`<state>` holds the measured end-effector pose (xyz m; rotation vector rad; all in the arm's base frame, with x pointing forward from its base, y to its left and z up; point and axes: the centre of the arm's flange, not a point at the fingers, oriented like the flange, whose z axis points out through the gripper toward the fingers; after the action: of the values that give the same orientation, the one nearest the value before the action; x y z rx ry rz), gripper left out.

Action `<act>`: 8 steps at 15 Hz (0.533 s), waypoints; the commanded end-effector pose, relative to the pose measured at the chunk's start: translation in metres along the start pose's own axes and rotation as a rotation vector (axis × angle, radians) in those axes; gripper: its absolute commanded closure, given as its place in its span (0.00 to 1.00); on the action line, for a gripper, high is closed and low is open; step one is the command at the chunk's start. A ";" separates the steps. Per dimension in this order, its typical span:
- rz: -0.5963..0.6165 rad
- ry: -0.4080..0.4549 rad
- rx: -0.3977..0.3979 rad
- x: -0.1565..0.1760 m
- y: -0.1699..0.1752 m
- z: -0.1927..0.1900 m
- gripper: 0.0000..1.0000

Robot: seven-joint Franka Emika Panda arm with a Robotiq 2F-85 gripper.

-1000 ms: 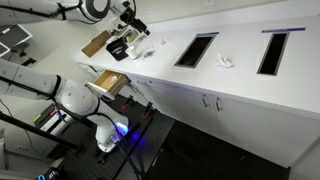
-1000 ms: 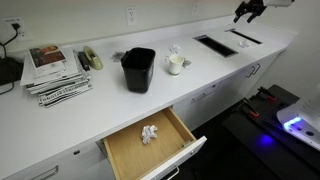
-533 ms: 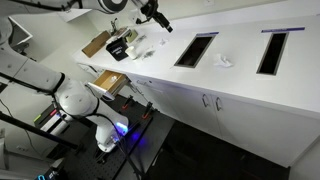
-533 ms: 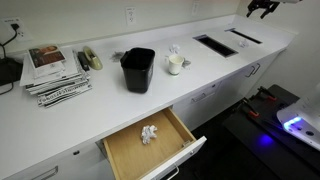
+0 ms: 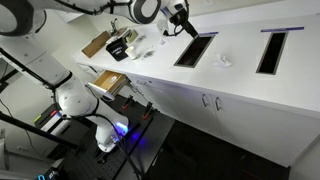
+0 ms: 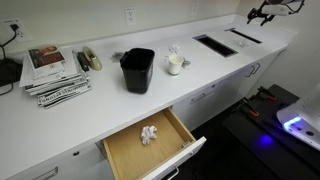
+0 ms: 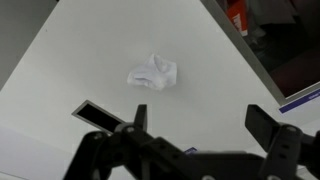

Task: Pick up the piece of paper from the countertop and put it in the black container.

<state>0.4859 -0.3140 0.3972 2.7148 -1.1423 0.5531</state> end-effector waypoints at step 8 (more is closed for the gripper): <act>0.133 0.044 -0.053 0.025 0.003 0.105 0.00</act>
<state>0.5092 -0.3548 0.3219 2.6181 -1.2569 0.5535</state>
